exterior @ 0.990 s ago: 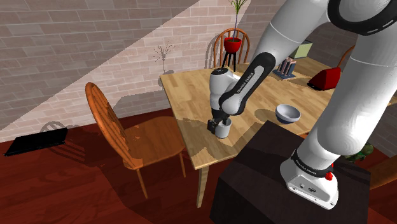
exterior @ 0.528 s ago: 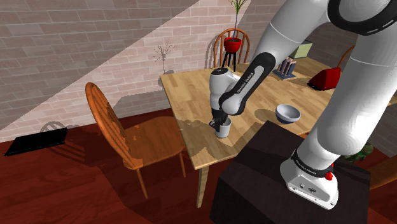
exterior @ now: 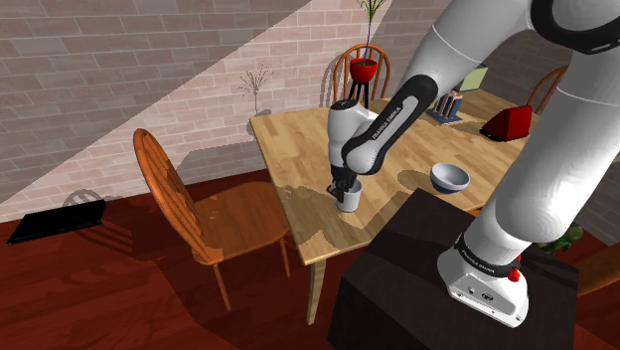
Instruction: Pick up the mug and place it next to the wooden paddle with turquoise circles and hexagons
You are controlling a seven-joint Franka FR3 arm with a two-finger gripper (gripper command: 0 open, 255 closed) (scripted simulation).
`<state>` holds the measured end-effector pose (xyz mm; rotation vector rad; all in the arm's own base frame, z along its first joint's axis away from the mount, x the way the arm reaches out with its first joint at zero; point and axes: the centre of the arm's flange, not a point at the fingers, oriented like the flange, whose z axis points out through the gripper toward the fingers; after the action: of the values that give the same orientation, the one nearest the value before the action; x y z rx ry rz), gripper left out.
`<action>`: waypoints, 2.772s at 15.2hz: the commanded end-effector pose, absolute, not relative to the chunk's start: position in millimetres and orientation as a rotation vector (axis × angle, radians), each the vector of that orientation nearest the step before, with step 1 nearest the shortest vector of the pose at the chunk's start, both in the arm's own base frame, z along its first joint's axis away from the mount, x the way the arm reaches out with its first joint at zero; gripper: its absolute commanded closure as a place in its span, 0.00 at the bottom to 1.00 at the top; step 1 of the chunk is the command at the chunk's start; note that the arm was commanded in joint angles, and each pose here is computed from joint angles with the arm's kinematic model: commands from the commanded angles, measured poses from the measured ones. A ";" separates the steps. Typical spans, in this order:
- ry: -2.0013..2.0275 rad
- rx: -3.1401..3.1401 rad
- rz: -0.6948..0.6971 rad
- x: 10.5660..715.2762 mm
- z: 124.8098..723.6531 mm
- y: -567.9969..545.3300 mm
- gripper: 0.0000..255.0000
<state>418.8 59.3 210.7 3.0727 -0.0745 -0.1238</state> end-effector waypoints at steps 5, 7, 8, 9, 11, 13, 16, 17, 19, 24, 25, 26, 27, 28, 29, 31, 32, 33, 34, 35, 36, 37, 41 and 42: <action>-0.075 3.073 -0.124 419.3 243.7 58.1 1.00; -0.075 3.073 -0.124 419.3 254.2 58.1 1.00; -0.075 3.073 -0.124 419.3 259.5 58.1 1.00; -0.075 3.073 -0.124 419.3 264.8 58.1 1.00; -0.075 3.073 -0.124 419.3 275.3 58.1 1.00; -0.075 3.073 -0.124 419.3 285.9 58.1 1.00; -0.075 3.073 -0.124 419.3 301.7 58.1 1.00; -0.075 3.073 -0.124 419.3 307.0 58.1 1.00; -0.075 3.073 -0.124 419.3 317.6 58.1 1.00; -0.075 3.073 -0.124 419.3 344.0 58.1 1.00; -0.075 3.073 -0.124 419.3 349.3 58.1 1.00; -0.075 3.073 -0.124 419.3 354.5 58.1 1.00; -0.075 3.073 -0.124 419.3 359.8 58.1 1.00; -0.075 3.073 -0.124 419.3 363.8 58.1 1.00; -0.075 3.073 -0.124 421.2 363.9 45.0 1.00; -0.075 3.073 -0.124 424.9 364.0 18.9 1.00; -0.075 3.073 -0.124 426.7 364.1 5.8 1.00; -0.075 3.073 -0.124 428.6 364.2 -7.2 1.00; -0.075 3.073 -0.124 430.4 364.3 -20.3 1.00; -0.075 3.073 -0.124 432.3 364.4 -33.4 1.00; -0.075 3.073 -0.124 434.1 364.4 -46.4 1.00; -0.075 3.073 -0.124 436.0 364.5 -59.5 1.00; -0.075 3.073 -0.124 443.4 364.8 -111.8 1.00; -0.075 3.073 -0.124 445.2 364.9 -124.8 1.00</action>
<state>442.6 -109.8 366.4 3.0735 -0.0764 -0.1244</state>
